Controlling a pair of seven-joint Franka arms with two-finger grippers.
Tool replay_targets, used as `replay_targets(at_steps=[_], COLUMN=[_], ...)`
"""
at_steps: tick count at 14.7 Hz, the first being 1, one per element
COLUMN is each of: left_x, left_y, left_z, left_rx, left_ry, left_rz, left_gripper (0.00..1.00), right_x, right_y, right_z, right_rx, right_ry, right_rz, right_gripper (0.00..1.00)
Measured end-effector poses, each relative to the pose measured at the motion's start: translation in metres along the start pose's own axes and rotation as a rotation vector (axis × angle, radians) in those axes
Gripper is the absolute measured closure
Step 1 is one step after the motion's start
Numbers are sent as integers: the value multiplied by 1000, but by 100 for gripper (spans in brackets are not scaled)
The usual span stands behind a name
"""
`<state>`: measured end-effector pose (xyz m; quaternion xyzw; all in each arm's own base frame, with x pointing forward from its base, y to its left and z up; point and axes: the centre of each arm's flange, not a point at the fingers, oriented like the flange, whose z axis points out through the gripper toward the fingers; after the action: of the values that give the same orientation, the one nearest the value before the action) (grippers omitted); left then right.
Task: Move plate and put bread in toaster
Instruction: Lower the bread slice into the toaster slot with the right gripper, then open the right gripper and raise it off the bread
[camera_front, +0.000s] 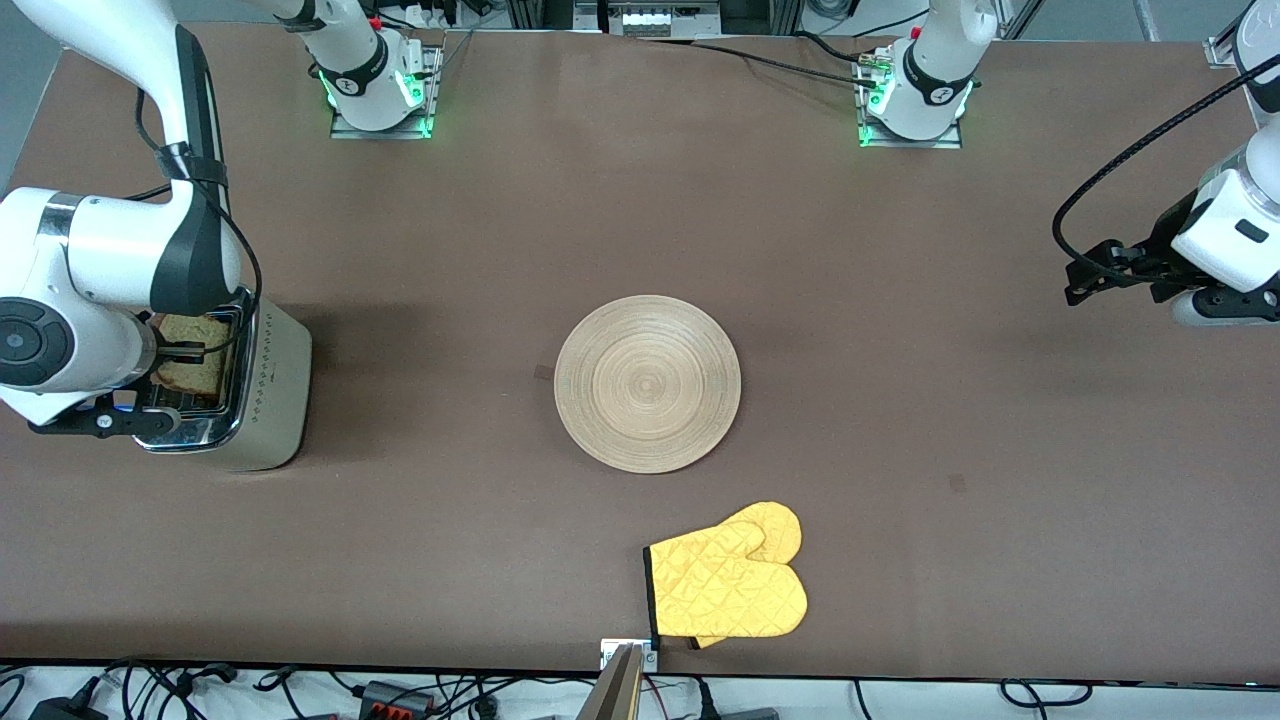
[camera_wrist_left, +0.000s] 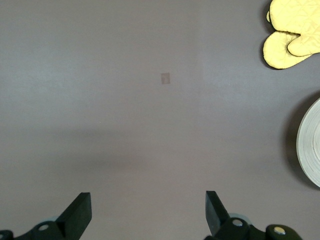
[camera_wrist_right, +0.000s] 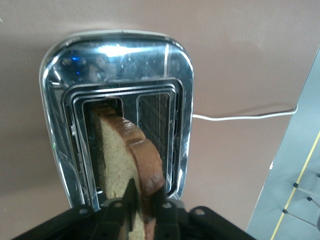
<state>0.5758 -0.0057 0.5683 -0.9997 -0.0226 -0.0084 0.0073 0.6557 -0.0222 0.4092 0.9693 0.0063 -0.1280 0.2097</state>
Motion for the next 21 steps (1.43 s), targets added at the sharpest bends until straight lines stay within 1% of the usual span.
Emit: replay_targets(at_steps=[2, 3, 5, 6, 7, 8, 10, 12, 14, 17, 18, 21], left_x=[0, 0, 0, 0, 0, 0, 0, 0, 0, 0, 0, 0], left_y=[0, 0, 0, 0, 0, -1, -1, -1, -1, -1, -1, -1], left_z=[0, 0, 0, 0, 0, 0, 0, 0, 0, 0, 0, 0], left_rx=[0, 0, 0, 1, 4, 8, 11, 12, 12, 13, 13, 13], left_ry=[0, 0, 0, 0, 0, 0, 1, 1, 1, 1, 1, 1], left_rz=[0, 0, 0, 0, 1, 1, 2, 2, 2, 2, 2, 2], left_gripper=[0, 0, 0, 0, 0, 0, 0, 0, 0, 0, 0, 0], right_x=[2, 2, 1, -2, -5, -9, -12, -11, -10, -15, -18, -28], right_y=[-2, -4, -7, -5, -4, -1, 1, -1, -3, -8, -6, 6], right_z=[-4, -8, -19, -26, -35, -42, -52, -54, -52, -58, -60, -71], right_rx=[8, 31, 94, 112, 126, 136, 172, 192, 217, 320, 342, 368], right_ry=[21, 31, 54, 68, 82, 96, 126, 138, 136, 125, 120, 105], right_rz=[-1, 2, 11, 13, 16, 17, 23, 21, 22, 33, 38, 42], right_gripper=[58, 46, 28, 18, 11, 0, 0, 0, 0, 0, 0, 0])
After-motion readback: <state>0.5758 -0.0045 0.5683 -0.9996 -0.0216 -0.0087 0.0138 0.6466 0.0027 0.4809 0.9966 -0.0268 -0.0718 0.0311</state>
